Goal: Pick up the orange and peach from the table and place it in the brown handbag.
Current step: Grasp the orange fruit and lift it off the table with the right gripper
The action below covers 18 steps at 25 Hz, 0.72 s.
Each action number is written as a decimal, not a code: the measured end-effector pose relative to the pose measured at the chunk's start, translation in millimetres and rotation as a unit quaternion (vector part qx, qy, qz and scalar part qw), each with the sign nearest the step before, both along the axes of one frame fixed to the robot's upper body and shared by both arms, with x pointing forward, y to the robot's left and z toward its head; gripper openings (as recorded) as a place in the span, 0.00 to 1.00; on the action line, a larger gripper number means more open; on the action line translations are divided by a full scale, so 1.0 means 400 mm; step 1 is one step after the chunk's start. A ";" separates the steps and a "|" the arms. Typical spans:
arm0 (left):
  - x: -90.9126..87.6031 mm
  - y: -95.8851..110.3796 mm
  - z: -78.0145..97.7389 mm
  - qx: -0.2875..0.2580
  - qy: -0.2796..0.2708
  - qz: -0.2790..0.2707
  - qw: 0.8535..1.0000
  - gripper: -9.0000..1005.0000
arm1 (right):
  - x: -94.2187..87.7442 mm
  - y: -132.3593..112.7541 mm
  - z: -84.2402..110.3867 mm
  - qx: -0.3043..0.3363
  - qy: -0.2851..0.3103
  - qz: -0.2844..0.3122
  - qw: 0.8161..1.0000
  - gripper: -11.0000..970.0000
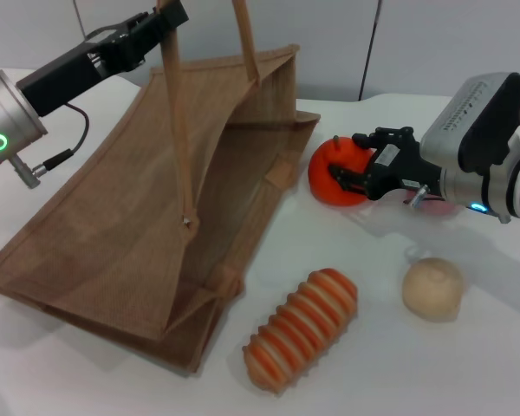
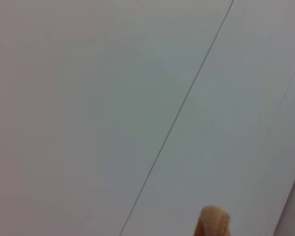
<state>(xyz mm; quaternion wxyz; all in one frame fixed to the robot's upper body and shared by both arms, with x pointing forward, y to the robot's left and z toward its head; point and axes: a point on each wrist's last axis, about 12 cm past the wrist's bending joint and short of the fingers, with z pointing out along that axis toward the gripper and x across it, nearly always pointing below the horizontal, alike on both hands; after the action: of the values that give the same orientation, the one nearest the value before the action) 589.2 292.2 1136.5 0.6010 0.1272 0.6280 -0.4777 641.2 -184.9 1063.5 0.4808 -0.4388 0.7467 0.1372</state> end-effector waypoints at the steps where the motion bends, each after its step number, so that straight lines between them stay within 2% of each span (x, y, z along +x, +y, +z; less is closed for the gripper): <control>1: 0.000 0.000 0.000 0.000 0.000 0.000 1.000 0.13 | 0.000 0.000 0.000 0.000 0.000 0.000 1.000 0.71; 4: 0.000 0.000 -0.001 0.000 0.001 0.000 1.000 0.13 | -0.002 0.001 -0.002 -0.003 0.002 0.003 1.000 0.71; 10: 0.000 0.000 -0.001 0.000 0.002 -0.001 1.000 0.13 | 0.001 0.007 -0.001 -0.005 0.027 0.001 1.000 0.47; 18: -0.001 -0.001 -0.003 -0.002 0.004 -0.002 1.000 0.13 | 0.003 0.008 -0.002 -0.011 0.036 -0.002 0.999 0.37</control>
<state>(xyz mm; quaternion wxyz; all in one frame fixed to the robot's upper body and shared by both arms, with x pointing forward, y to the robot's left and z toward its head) 588.6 291.8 1135.2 0.5978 0.1251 0.6296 -0.4802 642.4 -181.7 1062.7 0.4488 -0.4373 0.7658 0.1443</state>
